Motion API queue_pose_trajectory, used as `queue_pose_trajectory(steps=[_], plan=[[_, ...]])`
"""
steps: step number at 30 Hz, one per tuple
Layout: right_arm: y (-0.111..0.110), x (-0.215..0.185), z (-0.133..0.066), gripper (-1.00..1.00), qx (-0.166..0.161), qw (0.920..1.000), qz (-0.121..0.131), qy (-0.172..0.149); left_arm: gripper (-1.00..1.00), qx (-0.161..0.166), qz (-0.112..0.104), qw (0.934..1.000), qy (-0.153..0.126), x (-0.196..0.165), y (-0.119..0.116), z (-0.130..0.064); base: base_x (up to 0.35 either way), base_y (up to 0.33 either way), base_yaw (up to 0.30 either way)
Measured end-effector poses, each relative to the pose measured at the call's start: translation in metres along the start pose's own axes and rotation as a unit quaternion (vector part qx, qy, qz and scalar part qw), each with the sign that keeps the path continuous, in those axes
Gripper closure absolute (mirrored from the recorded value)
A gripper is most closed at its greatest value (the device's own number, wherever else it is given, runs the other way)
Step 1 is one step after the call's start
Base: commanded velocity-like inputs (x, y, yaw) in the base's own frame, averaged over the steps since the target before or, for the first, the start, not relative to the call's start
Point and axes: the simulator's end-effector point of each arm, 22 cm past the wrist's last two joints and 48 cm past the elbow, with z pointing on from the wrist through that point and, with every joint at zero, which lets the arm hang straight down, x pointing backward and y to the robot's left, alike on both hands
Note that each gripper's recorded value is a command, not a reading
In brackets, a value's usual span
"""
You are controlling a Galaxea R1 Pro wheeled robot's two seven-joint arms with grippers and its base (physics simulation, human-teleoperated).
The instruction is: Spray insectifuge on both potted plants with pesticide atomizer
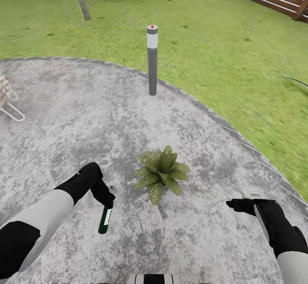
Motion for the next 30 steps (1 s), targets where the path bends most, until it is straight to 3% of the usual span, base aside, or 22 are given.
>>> queue_pose_trajectory(steps=[13, 22, 30], plan=[[0.0002, 0.0035, 0.0032, -1.0, 0.0, 1.0, 0.0, 0.004, 1.0, 0.002, -0.001, 1.0, 0.004, 0.0011, 0.0006, 0.0045, 0.064, -0.059, 0.251], [0.0003, 0.006, 0.0053, -1.0, 0.0, 1.0, 0.0, 0.007, 1.0, 0.004, -0.002, 1.0, 0.006, 0.0018, 0.0011, 0.0076, 0.0, -0.244, 0.247], [0.0003, 0.0069, 0.0062, -1.0, 0.0, 1.0, -0.001, 0.008, 1.0, 0.005, -0.002, 0.9999, 0.008, 0.0035, 0.0007, 0.0103, 0.0, -0.034, 0.066]])
